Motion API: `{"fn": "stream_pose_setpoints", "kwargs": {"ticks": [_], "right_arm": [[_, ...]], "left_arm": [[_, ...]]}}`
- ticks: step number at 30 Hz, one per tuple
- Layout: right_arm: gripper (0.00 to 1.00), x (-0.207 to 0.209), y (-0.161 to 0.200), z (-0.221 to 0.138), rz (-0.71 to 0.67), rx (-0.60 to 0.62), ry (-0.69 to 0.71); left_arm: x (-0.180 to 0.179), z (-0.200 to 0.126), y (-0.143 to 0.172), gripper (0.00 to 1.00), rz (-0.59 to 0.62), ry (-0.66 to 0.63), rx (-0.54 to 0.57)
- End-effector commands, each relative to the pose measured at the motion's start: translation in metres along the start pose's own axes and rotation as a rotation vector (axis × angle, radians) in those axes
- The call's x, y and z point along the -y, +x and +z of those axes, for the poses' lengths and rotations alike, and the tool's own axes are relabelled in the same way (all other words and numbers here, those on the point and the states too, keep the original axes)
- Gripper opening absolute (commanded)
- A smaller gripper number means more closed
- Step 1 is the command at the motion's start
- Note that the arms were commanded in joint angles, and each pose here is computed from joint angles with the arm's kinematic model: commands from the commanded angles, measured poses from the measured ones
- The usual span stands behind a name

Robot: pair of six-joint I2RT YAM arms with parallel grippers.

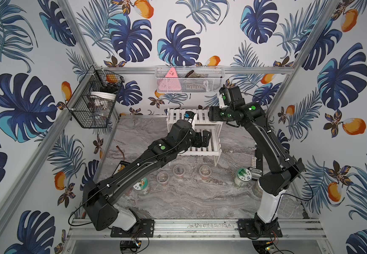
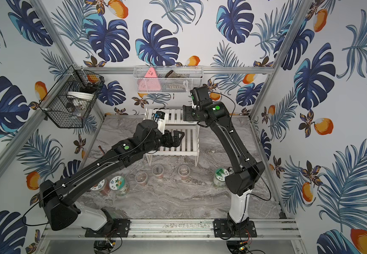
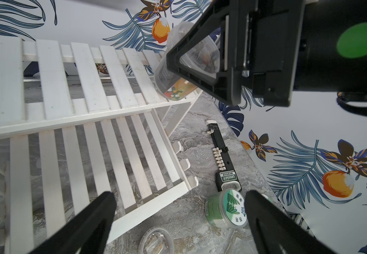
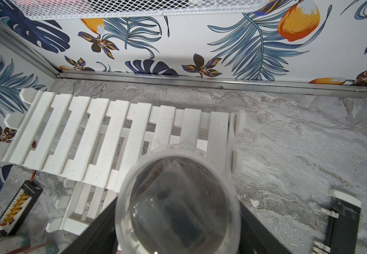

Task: Place the seed container on the shelf
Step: Place the seed jar on the shelf.

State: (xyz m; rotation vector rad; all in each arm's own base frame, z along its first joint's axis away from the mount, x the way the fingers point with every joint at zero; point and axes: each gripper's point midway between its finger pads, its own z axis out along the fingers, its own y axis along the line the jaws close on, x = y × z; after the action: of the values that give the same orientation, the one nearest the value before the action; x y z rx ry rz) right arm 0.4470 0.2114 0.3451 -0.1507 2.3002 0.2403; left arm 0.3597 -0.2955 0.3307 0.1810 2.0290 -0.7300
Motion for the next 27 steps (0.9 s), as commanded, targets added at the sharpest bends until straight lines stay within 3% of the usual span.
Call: {"fn": "stream_pose_setpoints", "kwargs": {"ticks": [1,18,27], "right_arm": [[0.77,0.003,0.005,0.003,-0.014,-0.024,0.023],[0.83,0.0,-0.005,-0.004,-0.008,0.006,0.005],[0.89,0.011,-0.003,-0.021,-0.088,-0.032,-0.225]], "left_arm": [[0.006,0.0,-0.011,0.99,-0.008,0.032,0.034],[0.008,0.002,-0.014,0.99,-0.028,0.048,0.031],[0.005,-0.001,-0.013,0.99,0.02,0.063,0.0]]}}
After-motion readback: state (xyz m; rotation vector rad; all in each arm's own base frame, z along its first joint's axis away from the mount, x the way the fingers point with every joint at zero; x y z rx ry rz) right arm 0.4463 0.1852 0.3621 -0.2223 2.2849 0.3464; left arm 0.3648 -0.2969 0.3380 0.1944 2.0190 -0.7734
